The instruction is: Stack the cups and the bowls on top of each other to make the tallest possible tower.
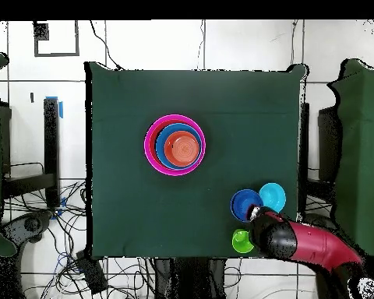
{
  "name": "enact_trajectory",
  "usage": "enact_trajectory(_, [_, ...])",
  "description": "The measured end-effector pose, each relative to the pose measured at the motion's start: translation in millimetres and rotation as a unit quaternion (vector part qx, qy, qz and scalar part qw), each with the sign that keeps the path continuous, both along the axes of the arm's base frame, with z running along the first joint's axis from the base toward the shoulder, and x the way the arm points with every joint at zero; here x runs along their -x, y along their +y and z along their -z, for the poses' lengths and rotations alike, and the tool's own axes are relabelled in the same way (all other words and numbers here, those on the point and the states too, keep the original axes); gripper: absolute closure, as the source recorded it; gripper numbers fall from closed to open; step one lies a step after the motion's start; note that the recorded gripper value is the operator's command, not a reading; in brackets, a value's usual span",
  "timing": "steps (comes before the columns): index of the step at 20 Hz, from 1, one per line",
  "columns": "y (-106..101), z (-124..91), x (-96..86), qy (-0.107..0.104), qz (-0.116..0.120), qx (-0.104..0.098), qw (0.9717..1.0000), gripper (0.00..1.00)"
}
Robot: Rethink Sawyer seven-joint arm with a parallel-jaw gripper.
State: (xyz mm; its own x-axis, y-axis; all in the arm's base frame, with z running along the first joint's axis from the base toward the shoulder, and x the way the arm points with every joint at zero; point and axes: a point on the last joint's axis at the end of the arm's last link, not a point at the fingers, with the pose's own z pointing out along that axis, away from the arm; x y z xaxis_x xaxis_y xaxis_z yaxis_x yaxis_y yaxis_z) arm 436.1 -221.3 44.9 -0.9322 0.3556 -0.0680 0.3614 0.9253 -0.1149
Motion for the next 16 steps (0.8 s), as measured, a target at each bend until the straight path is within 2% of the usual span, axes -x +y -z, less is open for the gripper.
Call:
enact_trajectory(4, [-4.7,-14.2,-11.2,0.011,0.005,0.003,0.9999,1.00])
enact_trajectory(14, [-5.7,-25.9,-36.6,-0.009,-0.008,0.016,0.9998,1.00])
enact_trajectory(16, [4.7,-28.1,-45.7,-0.009,-0.024,0.025,0.9994,1.00])
